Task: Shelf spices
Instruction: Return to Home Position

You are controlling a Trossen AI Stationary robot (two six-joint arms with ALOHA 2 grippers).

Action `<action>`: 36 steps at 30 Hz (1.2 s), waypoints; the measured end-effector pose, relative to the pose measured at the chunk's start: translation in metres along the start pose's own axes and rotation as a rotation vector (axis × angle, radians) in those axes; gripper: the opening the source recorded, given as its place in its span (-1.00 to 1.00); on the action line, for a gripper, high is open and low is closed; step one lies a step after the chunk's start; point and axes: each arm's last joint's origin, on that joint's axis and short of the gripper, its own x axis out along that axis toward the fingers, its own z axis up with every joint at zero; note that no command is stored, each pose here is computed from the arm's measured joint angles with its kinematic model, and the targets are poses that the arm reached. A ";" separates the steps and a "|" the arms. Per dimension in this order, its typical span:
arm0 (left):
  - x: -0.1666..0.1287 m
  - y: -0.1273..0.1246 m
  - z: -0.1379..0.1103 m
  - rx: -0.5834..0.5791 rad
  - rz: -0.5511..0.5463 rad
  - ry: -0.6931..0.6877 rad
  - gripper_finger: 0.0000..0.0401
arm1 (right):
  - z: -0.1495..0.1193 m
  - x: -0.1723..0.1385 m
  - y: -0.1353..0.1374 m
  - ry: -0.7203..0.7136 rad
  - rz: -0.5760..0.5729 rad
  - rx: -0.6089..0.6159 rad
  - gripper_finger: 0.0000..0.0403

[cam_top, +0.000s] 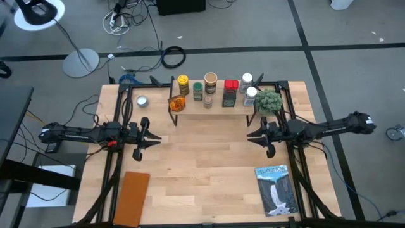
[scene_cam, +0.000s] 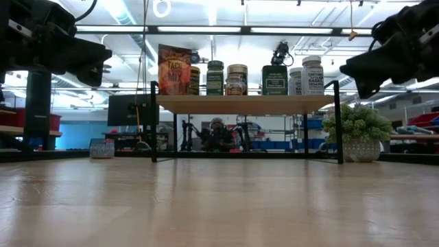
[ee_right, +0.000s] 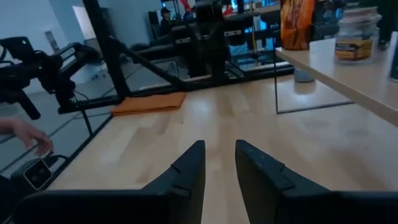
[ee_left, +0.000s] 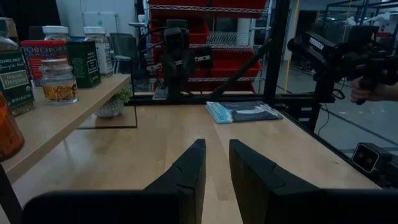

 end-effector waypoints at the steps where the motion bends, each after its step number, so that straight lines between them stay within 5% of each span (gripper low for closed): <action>1: 0.000 0.000 0.000 0.000 0.000 0.000 -0.62 | 0.000 -0.001 0.000 0.002 -0.002 -0.001 -0.56; 11: 0.000 0.000 0.000 0.000 0.000 0.000 -0.62 | 0.009 -0.014 -0.004 -0.102 -0.028 -0.010 -0.56; 16: 0.000 0.000 0.000 0.000 0.000 0.000 -0.62 | -0.001 -0.018 -0.008 -0.016 -0.076 0.048 -0.56; 23: 0.000 0.000 0.000 0.000 0.000 0.000 -0.62 | -0.004 -0.015 -0.009 0.030 -0.076 -0.040 -0.56; 36: 0.000 0.000 0.000 0.000 0.000 0.000 -0.62 | -0.032 0.000 -0.018 0.341 -0.164 0.001 -0.56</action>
